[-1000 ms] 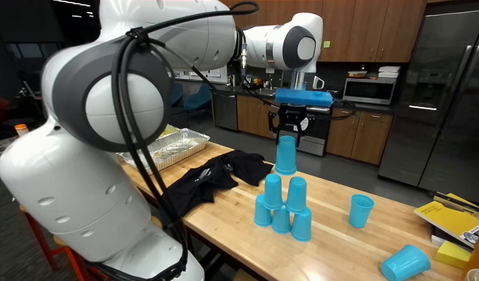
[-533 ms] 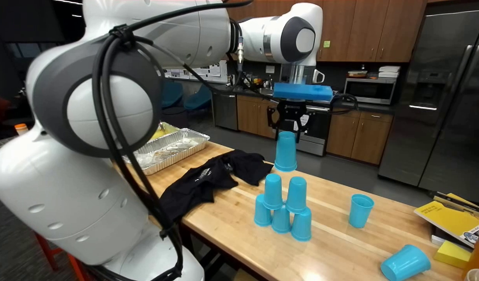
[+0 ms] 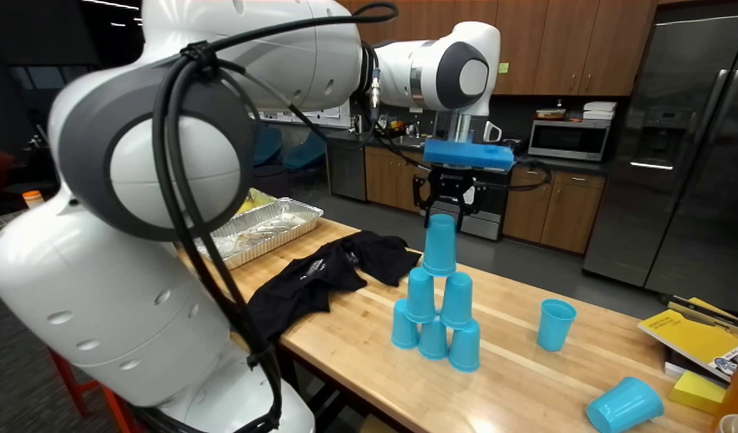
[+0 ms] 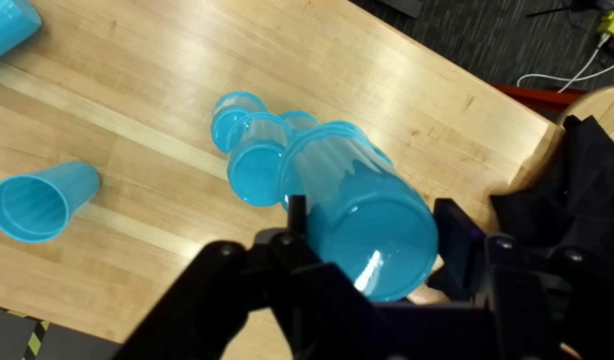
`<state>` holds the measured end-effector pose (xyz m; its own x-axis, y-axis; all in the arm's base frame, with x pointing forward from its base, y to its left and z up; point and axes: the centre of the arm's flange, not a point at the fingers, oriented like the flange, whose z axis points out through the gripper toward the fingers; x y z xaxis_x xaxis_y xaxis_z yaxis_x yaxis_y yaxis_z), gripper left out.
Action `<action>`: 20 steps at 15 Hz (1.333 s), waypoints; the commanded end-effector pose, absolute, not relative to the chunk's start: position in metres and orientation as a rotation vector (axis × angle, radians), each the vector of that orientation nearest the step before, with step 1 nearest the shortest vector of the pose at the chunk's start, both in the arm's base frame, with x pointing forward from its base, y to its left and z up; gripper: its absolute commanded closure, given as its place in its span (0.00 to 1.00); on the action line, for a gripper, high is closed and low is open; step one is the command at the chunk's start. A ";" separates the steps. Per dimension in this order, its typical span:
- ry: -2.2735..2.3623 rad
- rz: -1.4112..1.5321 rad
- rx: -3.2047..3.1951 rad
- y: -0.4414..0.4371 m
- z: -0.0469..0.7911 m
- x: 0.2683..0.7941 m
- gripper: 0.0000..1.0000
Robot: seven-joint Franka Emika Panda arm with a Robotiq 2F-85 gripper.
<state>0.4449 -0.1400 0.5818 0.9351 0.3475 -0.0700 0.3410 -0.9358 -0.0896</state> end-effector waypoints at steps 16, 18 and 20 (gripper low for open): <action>-0.540 0.148 -3.028 -0.146 0.561 0.461 0.62; -0.544 0.147 -3.027 -0.147 0.561 0.461 0.62; -0.542 0.147 -3.026 -0.147 0.562 0.461 0.62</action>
<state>0.4619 -0.1452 0.5555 0.9357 0.3412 -0.0891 0.3335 -0.9383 -0.0916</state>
